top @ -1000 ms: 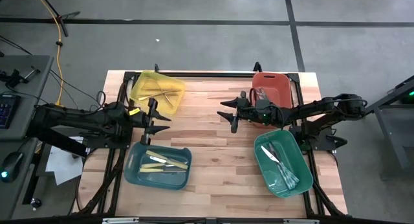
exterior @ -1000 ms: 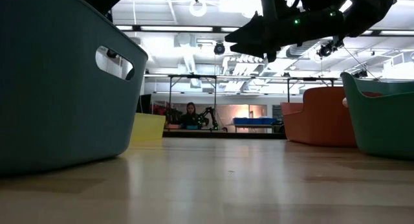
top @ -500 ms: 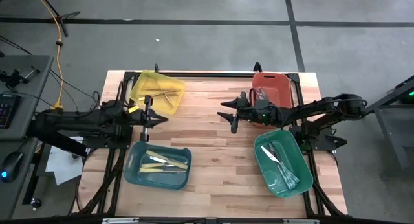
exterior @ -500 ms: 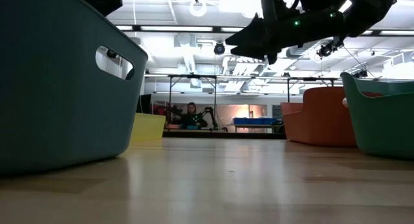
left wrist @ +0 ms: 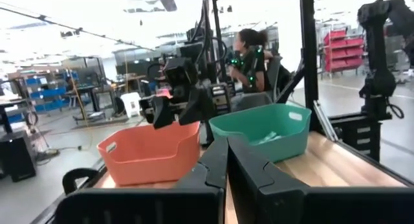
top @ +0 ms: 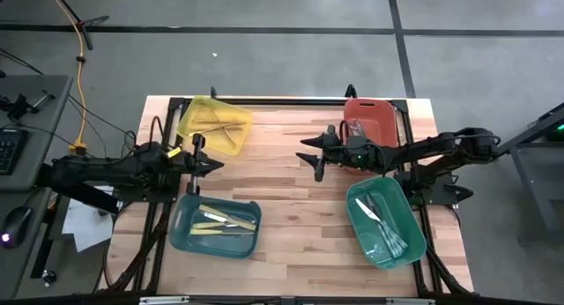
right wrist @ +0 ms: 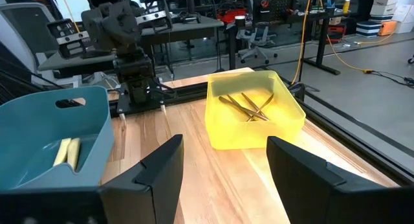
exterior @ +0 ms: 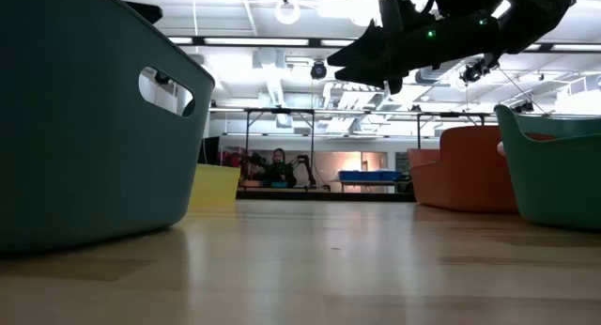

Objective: Sort silverware by color (type)
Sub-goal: Return to Home Position

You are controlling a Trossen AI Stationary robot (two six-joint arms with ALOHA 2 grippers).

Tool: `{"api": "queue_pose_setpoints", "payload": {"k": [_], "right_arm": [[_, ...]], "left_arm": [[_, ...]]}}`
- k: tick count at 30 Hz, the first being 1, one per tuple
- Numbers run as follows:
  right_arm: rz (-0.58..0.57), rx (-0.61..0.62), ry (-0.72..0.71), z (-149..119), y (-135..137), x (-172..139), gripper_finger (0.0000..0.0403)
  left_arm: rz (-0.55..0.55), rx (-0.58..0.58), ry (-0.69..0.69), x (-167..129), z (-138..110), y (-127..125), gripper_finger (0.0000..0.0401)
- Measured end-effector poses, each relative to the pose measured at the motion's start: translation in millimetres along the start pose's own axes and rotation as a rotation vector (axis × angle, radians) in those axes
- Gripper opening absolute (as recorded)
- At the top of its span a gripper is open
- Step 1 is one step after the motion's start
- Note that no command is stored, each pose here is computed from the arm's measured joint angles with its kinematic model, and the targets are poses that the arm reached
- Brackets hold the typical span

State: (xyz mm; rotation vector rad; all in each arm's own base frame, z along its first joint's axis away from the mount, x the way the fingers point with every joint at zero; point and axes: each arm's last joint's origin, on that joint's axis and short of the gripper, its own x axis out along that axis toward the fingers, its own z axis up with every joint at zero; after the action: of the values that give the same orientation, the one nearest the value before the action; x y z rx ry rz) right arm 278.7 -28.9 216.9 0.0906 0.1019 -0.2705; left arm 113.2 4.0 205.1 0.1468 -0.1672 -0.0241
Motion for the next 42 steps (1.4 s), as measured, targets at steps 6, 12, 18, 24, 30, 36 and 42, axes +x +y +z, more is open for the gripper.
{"api": "queue_pose_setpoints", "payload": {"k": [6, 12, 18, 24, 30, 36, 42], "right_arm": [[0.000, 0.000, 0.000, 0.0, 0.0, 0.0, 0.0206], [0.000, 0.000, 0.000, 0.0, 0.0, 0.0, 0.0206], [0.000, 0.000, 0.000, 0.0, 0.0, 0.0, 0.0206], [0.000, 0.000, 0.003, -0.3, 0.0, 0.0, 0.0206], [-0.002, -0.003, 0.020, -1.9, -0.2, 0.0, 0.0206], [-0.003, -0.005, 0.031, -3.0, -0.3, 0.0, 0.0206], [-0.004, -0.006, 0.036, -3.5, -0.4, -0.1, 0.0206]], "left_arm": [[-0.031, -0.022, 0.043, -1.8, -4.2, -1.5, 0.0000], [-0.033, -0.035, 0.062, -2.6, -8.5, -2.1, 0.0000], [-0.002, -0.031, 0.019, -5.8, -20.5, -3.3, 0.0000], [0.000, -0.028, 0.005, -7.2, -18.8, -3.2, 0.0000], [-0.002, -0.017, 0.139, -8.1, -31.6, -4.5, 0.0000], [-0.016, -0.023, 0.249, -10.2, -42.0, -6.1, 0.0000], [0.008, -0.014, 0.354, -13.0, -51.3, -6.5, 0.0000]]}}
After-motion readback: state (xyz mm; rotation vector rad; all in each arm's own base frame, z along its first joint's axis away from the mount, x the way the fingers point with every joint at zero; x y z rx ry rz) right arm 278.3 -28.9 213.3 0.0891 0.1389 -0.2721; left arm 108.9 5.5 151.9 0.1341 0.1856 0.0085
